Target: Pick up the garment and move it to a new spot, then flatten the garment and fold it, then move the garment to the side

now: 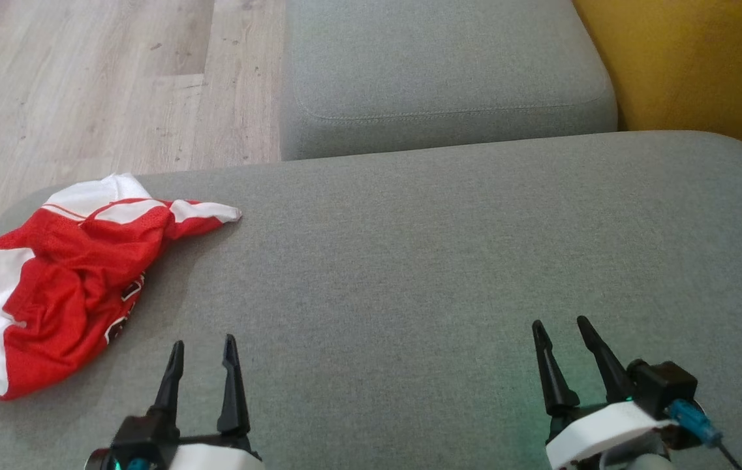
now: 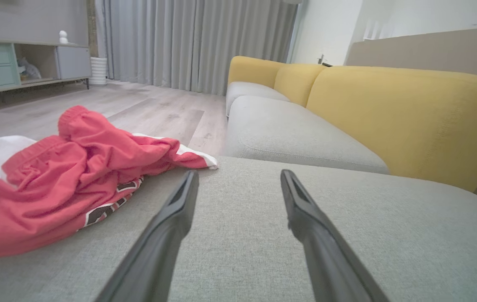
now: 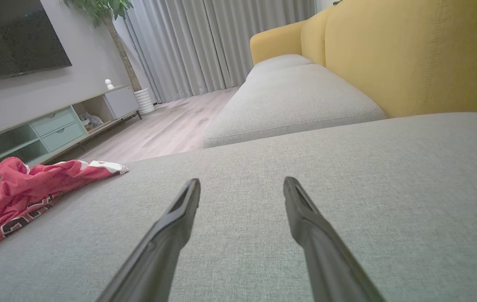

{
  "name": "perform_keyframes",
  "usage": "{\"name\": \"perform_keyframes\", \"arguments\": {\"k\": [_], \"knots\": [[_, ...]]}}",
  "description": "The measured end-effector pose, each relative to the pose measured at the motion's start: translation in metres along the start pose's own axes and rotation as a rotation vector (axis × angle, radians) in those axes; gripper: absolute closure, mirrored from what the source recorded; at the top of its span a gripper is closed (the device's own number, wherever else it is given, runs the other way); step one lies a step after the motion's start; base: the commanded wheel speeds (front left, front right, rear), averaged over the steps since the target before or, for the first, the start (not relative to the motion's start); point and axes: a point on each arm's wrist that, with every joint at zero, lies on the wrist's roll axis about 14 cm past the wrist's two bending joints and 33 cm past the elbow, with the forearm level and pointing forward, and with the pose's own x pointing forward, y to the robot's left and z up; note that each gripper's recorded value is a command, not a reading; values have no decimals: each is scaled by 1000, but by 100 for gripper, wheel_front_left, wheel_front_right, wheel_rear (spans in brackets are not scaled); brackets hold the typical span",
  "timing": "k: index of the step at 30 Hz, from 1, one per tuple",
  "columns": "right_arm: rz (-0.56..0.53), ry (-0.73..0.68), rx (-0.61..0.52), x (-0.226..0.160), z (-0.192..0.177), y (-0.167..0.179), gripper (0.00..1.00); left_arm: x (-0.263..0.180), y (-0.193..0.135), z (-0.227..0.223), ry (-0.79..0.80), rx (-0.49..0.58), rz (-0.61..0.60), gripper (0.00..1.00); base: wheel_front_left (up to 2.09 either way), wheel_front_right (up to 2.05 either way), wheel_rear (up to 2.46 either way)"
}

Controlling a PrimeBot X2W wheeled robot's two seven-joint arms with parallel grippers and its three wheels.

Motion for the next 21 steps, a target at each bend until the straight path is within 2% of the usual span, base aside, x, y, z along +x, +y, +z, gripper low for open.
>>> {"name": "perform_keyframes", "arguments": {"k": [15, 21], "knots": [[59, -23, -188, -1, 3, 12, 0, -5, -4, 1, -38, 192, -12, 0, 0, 0, 0], [59, -22, -199, -1, 3, 11, 0, -9, -3, -9, -9, 207, -12, 0, 0, 0, 0]]}}
